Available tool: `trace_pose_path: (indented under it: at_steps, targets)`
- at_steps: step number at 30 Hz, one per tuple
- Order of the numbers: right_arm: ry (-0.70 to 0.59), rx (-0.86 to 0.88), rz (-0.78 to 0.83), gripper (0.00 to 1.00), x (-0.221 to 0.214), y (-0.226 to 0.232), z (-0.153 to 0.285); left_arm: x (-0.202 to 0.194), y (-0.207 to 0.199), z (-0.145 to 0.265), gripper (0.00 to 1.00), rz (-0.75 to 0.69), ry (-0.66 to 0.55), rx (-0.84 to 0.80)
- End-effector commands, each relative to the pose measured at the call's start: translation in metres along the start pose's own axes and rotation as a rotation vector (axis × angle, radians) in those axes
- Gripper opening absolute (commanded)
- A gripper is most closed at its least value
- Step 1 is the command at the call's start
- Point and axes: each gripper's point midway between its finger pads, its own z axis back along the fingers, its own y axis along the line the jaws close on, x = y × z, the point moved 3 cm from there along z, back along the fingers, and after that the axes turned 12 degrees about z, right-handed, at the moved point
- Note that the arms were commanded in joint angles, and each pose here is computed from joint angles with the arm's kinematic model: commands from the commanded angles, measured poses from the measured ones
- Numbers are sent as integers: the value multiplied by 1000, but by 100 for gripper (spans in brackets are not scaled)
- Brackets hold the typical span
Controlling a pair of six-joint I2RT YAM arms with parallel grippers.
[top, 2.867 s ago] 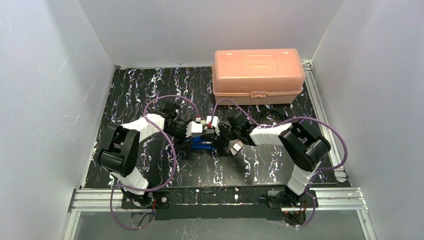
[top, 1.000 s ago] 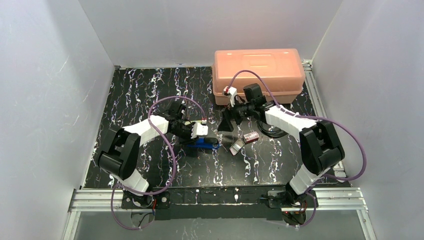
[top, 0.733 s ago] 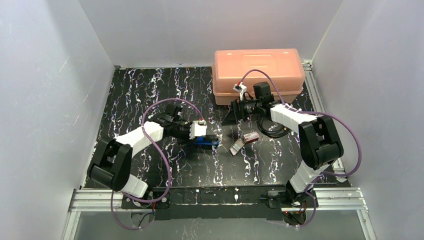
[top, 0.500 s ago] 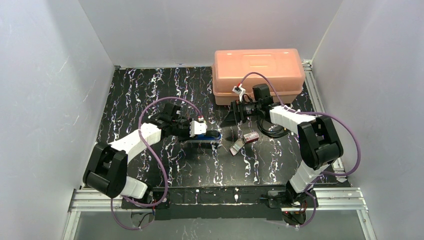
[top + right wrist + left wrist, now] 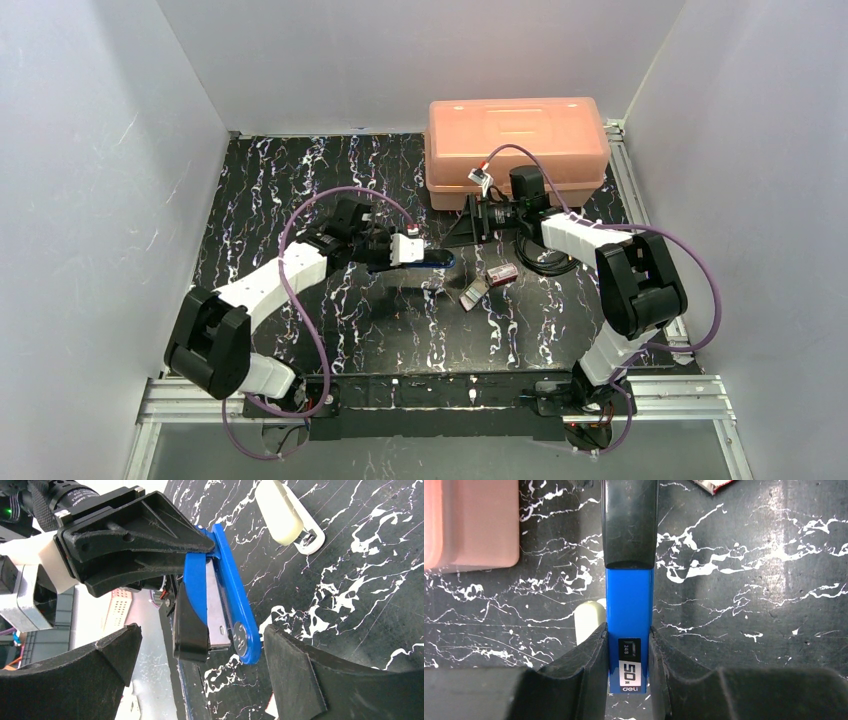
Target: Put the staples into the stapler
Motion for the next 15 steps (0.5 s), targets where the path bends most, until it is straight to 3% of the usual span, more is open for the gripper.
trace_pose_path:
  at_steps: [1, 15]
  targets:
    - [-24, 46, 7, 99, 10, 8, 4, 50, 17, 19, 0, -89, -121, 87]
    - [-43, 61, -8, 99, 3, 14, 9, 64, 27, 27, 0, -89, -158, 175]
